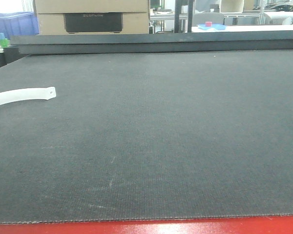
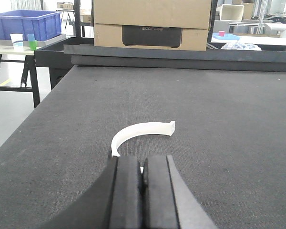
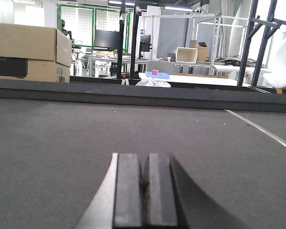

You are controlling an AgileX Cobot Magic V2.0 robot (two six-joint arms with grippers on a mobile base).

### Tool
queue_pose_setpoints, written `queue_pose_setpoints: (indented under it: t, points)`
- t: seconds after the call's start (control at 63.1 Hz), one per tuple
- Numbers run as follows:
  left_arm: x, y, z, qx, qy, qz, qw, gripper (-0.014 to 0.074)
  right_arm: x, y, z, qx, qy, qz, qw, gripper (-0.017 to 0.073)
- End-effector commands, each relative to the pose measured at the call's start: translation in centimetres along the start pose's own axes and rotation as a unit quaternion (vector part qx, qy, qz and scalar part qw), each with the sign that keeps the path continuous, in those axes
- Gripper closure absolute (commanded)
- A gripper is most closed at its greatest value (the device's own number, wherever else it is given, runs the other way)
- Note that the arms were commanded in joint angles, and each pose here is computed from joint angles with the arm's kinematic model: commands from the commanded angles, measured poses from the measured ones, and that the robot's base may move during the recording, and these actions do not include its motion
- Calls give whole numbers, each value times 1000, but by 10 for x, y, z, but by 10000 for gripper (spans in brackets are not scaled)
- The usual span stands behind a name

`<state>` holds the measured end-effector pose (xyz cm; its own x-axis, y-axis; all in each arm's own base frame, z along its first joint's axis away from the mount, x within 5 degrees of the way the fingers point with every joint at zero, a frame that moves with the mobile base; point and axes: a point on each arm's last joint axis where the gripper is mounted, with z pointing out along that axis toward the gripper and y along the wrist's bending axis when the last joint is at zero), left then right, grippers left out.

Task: Grab PVC pipe and place in blue bin
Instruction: 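Move both grippers down toward the two white curved pipe pieces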

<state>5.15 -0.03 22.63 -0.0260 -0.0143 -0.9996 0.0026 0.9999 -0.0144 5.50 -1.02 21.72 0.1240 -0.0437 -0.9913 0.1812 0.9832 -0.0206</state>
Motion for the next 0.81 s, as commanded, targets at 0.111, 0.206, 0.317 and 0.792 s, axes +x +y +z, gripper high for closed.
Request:
queue_pose_setpoints:
  t: [0.111,0.206,0.317,0.792]
  points:
    - [-1,0,0,0,-6,1,1000,704,-3,-1,0,4,-15,-4,1000,721]
    - [-1,0,0,0,-6,1,1000,704,-3,-1,0,4,-15,-4,1000,721]
    - [-1,0,0,0,-6,1,1000,704,-3,-1,0,4,-15,-4,1000,721]
    - [-1,0,0,0,-6,1,1000,704,-3,-1,0,4,-15,-4,1000,721]
